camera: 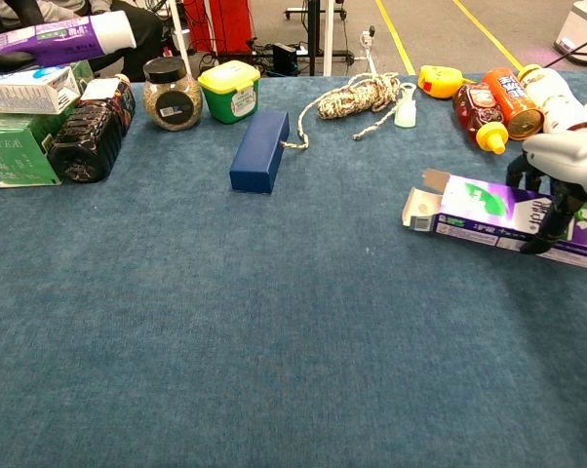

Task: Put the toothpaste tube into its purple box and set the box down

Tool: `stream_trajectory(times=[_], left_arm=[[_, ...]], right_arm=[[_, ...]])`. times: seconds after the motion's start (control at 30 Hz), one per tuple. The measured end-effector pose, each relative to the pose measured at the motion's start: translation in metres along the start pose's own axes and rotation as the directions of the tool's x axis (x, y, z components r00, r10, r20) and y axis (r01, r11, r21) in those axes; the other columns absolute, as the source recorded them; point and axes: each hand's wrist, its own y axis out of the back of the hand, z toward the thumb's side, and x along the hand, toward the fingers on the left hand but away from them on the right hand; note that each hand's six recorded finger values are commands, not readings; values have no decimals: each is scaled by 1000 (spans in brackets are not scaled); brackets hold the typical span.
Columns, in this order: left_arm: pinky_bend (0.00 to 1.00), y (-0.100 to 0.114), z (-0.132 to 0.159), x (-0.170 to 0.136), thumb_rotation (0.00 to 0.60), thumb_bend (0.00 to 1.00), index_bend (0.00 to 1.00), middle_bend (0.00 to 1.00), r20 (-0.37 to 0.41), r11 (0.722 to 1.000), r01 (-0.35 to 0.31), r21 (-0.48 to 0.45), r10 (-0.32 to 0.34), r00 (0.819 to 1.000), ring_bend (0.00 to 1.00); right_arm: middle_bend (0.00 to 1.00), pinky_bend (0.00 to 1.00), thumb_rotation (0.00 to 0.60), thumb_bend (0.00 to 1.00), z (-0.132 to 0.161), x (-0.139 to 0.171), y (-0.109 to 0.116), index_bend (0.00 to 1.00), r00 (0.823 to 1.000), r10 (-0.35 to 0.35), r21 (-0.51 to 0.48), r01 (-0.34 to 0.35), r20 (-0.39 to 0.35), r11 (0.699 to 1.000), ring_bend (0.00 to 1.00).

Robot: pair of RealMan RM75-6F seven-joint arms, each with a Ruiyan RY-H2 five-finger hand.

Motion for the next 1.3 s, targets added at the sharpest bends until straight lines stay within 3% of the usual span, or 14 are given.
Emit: stream_trajectory(times=[0.1, 0.27, 0.47, 0.87, 1.3], left_arm=[[681, -2, 9, -2, 600, 376, 538, 400, 53, 1000, 10, 17, -11, 999, 470], [680, -4, 27, -9, 600, 375, 538, 401, 133, 999, 34, 37, -38, 990, 470], [679, -5, 45, -12, 600, 375, 538, 400, 176, 996, 54, 77, -67, 982, 470], [675, -19, 77, -15, 600, 361, 538, 401, 248, 966, 104, 239, -164, 955, 470], [674, -29, 113, -10, 600, 366, 538, 401, 284, 960, 128, 249, -199, 938, 470]], right_arm=[[455, 536, 600, 388, 10, 5, 8, 434, 996, -26, 16, 28, -87, 999, 474], [456, 537, 600, 407, 27, 11, 21, 435, 979, -15, -8, 13, -205, 1000, 475], [457, 540, 600, 409, 46, 11, 47, 435, 954, -37, -28, 30, -299, 999, 476], [465, 540, 600, 409, 65, 3, 82, 443, 911, -99, -92, 68, -400, 993, 481], [466, 540, 600, 412, 72, 9, 83, 446, 901, -91, -127, 40, -423, 991, 483]])
